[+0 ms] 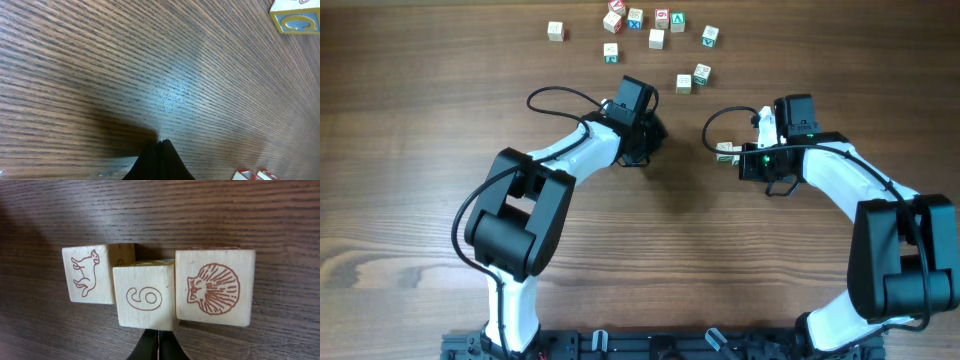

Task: Form a horizontal line

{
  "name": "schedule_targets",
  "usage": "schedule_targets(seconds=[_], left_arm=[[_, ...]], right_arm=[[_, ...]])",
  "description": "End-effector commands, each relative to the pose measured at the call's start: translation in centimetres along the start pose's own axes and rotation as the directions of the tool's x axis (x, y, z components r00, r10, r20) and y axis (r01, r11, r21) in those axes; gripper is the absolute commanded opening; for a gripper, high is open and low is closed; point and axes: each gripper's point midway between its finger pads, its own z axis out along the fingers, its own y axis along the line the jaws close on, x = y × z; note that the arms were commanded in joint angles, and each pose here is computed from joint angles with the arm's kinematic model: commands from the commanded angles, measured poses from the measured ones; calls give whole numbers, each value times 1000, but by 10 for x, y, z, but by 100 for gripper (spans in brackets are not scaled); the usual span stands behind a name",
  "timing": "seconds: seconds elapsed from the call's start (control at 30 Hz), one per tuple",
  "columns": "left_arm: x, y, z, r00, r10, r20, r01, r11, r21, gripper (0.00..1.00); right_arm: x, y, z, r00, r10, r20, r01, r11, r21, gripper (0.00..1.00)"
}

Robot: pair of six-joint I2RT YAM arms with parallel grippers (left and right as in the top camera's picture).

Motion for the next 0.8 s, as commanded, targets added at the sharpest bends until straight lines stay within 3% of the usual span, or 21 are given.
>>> schedule_targets(seconds=[0.0, 0.77], left_arm=[[3, 28, 13, 1000, -20, 8, 20, 996, -83, 4], [3, 28, 13, 1000, -20, 8, 20, 996, -83, 4]], right_arm=[[6, -3, 6, 1000, -15, -19, 15, 1000, 9, 4], [6, -2, 6, 1000, -15, -18, 15, 1000, 8, 4]])
